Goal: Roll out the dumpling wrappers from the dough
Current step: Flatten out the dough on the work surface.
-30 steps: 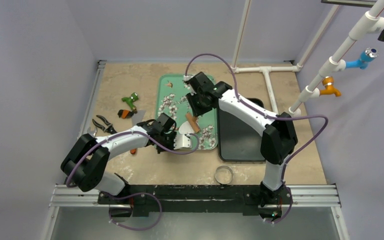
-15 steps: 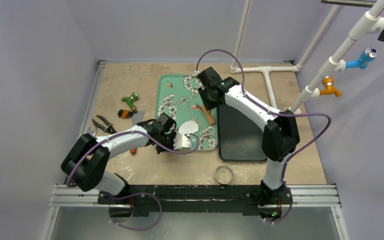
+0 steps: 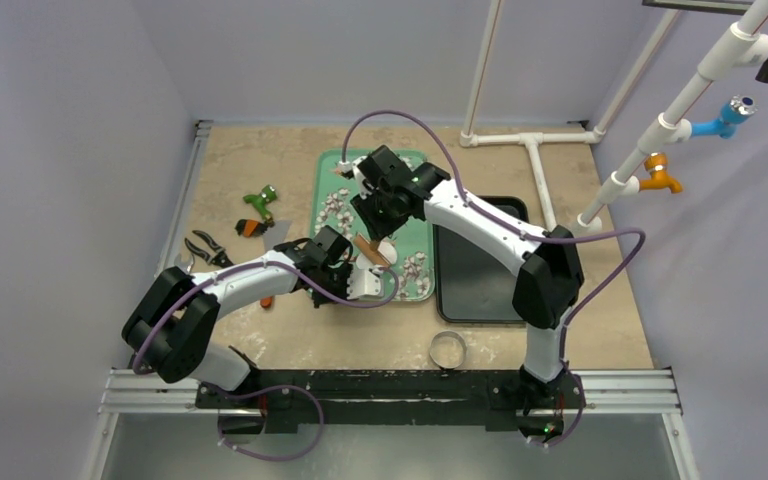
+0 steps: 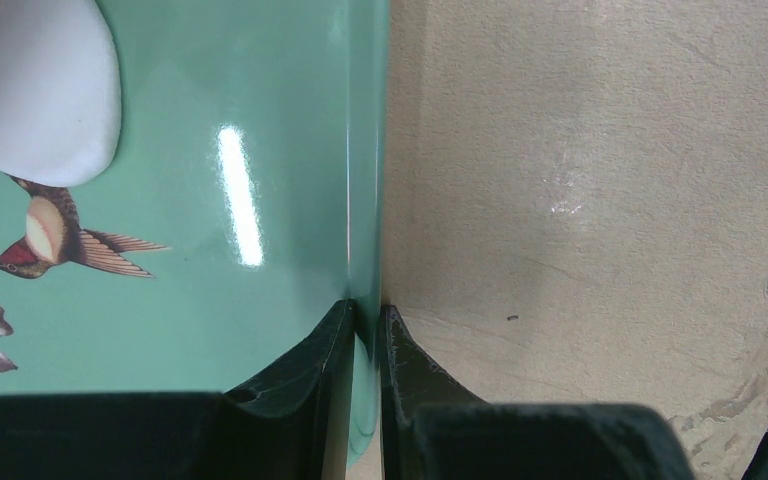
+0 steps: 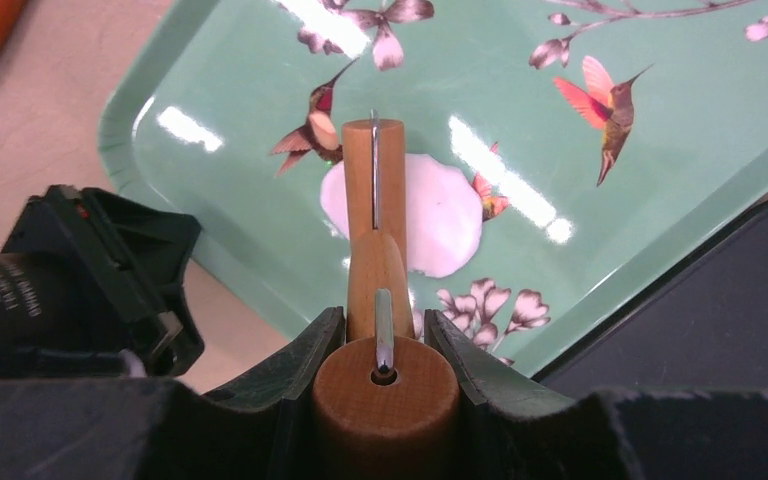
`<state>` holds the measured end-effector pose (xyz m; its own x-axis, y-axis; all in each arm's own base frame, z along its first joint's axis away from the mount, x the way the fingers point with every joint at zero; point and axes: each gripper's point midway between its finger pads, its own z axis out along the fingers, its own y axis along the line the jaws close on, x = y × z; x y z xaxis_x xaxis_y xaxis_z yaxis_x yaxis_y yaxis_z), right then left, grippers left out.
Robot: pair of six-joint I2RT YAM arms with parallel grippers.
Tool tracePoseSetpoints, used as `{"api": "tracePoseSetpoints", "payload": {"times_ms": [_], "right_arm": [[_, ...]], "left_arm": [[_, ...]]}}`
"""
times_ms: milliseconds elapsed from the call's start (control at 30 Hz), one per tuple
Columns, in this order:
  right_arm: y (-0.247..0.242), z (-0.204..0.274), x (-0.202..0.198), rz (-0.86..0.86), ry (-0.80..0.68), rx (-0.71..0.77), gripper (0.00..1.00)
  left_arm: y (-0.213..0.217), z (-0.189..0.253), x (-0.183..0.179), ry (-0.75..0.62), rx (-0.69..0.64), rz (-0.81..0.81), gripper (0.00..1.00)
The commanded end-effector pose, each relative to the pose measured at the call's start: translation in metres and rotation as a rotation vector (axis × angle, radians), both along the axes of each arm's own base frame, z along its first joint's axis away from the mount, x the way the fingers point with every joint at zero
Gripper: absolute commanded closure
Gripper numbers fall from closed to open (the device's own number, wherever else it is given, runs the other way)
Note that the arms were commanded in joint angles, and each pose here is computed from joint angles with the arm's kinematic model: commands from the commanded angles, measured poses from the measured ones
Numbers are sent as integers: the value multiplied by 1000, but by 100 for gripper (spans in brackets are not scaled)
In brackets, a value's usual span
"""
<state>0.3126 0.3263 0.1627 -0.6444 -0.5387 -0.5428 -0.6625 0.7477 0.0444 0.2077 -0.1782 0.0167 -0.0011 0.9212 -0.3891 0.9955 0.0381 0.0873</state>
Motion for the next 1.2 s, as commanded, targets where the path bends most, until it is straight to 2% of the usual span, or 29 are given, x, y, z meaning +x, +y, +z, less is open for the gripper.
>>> {"api": "tracePoseSetpoints", "payload": {"times_ms": [0, 233, 433, 633, 767, 933, 1033, 1167], "right_arm": [[2, -16, 16, -15, 5, -7, 100], [-64, -43, 56, -242, -72, -216, 100], [-100, -40, 64, -336, -114, -254, 100], [-129, -65, 75, -380, -88, -317, 100], [-142, -59, 82, -405, -105, -327, 100], [-129, -32, 81, -369, -104, -261, 100], [-89, 10, 75, -279, -152, -139, 100], [-12, 50, 38, -25, -145, 78, 100]], "left_arm": [[24, -14, -32, 149, 90, 37, 100], [24, -14, -32, 149, 87, 39, 100], [24, -14, -33, 153, 88, 37, 100], [24, -13, -32, 146, 82, 41, 100], [23, -14, -33, 150, 82, 38, 100], [23, -14, -33, 151, 80, 39, 100], [24, -14, -32, 151, 81, 40, 100], [23, -13, -32, 151, 78, 42, 100]]}}
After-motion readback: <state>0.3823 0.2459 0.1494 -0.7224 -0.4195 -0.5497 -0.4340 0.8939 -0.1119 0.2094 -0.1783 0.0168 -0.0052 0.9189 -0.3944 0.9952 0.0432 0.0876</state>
